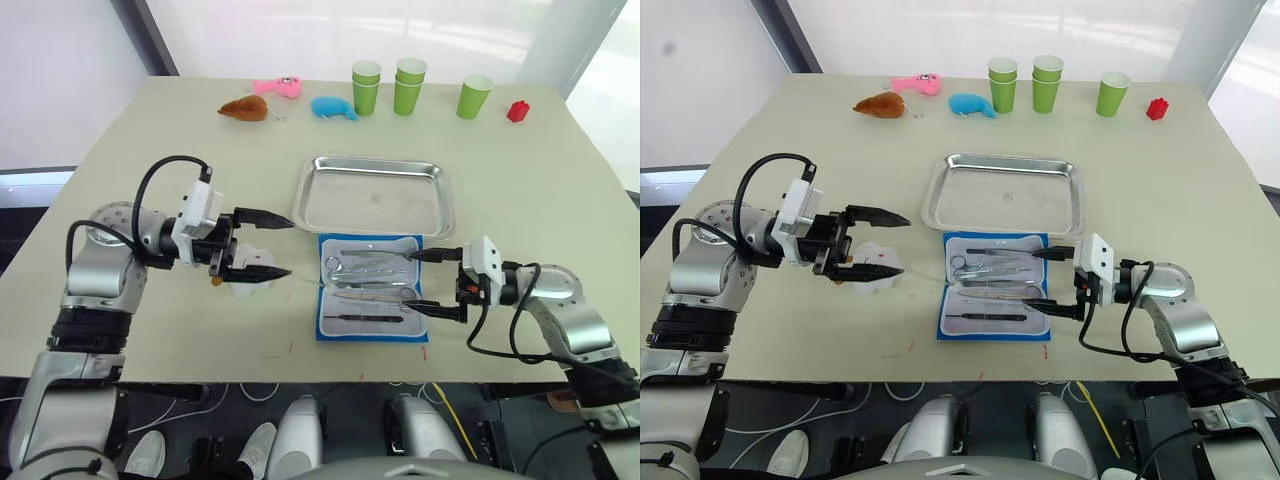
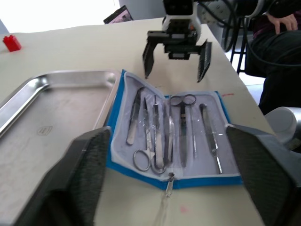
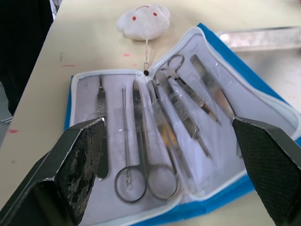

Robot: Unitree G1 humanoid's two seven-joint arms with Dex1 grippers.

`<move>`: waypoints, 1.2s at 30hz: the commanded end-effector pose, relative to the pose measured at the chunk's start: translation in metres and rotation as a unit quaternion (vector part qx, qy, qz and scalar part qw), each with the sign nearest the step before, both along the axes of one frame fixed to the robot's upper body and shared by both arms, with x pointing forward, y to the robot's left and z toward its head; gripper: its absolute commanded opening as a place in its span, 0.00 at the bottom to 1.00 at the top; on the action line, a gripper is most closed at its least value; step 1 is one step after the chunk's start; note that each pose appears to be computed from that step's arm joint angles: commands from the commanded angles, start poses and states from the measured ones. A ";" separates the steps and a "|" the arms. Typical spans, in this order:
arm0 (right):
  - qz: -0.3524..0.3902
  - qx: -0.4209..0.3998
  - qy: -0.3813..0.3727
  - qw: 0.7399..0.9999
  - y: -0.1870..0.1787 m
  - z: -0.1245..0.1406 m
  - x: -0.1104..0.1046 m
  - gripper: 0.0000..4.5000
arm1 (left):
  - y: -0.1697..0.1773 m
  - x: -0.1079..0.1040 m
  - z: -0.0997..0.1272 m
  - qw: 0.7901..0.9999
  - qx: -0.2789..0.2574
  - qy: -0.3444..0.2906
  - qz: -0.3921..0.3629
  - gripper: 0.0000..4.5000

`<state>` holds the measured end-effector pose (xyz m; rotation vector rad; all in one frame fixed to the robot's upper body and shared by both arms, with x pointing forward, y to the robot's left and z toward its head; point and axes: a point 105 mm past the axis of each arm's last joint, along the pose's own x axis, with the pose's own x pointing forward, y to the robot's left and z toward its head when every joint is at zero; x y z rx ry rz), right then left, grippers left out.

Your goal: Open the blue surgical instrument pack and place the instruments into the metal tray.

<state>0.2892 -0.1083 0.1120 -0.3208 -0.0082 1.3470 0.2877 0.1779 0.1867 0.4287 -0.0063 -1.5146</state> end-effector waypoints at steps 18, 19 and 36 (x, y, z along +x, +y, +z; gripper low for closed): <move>0.011 -0.032 0.000 0.999 0.005 -0.043 0.020 1.00 | -0.003 -0.010 -0.004 0.999 -0.016 -0.007 -0.047 0.97; 0.013 -0.036 0.011 0.999 0.006 -0.047 0.018 1.00 | -0.003 -0.009 -0.005 0.999 -0.015 -0.005 -0.046 0.97; -0.019 -0.145 0.175 0.974 -0.005 -0.104 0.003 1.00 | -0.005 0.008 -0.019 1.000 -0.018 -0.007 -0.025 0.97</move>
